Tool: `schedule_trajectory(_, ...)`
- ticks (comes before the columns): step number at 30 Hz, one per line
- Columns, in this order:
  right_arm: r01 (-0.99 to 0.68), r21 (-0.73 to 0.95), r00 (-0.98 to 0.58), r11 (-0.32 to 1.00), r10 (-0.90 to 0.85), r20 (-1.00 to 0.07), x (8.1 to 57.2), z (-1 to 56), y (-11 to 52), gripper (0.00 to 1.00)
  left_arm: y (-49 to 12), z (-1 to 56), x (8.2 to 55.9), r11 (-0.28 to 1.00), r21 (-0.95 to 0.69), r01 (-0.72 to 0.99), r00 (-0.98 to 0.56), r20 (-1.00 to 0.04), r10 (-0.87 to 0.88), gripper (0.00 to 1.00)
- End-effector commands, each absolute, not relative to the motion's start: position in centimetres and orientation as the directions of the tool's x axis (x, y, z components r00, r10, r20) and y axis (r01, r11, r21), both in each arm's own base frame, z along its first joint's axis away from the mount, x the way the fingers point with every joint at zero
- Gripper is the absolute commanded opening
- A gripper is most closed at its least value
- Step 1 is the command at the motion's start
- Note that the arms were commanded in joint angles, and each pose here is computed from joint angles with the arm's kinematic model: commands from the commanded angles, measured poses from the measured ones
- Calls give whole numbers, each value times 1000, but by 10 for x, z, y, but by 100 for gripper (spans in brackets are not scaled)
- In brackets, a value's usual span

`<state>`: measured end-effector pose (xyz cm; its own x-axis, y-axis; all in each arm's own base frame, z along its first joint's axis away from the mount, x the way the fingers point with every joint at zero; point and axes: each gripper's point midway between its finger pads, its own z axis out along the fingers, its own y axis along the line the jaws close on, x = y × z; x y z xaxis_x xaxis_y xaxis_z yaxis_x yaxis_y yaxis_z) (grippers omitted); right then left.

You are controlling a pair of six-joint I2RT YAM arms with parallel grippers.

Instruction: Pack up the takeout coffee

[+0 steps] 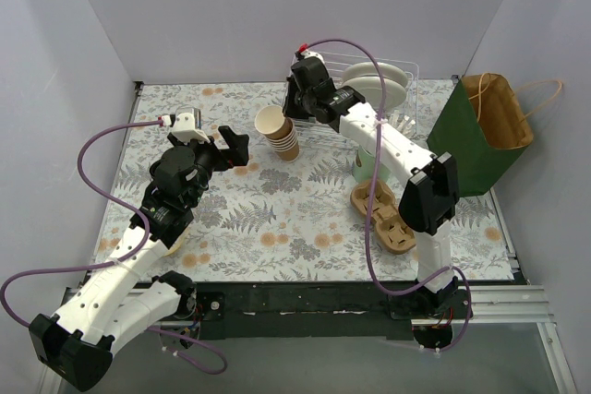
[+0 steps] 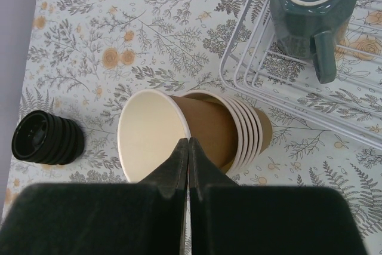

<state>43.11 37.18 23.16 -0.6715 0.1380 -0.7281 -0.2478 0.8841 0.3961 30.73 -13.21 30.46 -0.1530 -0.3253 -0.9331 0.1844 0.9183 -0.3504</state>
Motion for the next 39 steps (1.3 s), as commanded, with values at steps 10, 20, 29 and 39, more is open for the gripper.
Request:
schedule_trajectory(10,-310,514,-602,800,254,-757,424,311,372,1,-126,320,305,920,-348,180,-109,-937,-333,98)
schedule_trajectory(20,-371,564,-593,738,279,-755,399,355,367,1,-111,325,302,927,-355,123,-69,-935,-349,98)
schedule_trajectory(29,-445,624,-652,642,245,-718,341,355,357,1,-90,330,299,931,-364,36,-10,-931,-364,98)
schedule_trajectory(39,-440,726,-766,529,201,-611,254,283,340,1,-80,329,298,928,-371,-12,17,-928,-371,98)
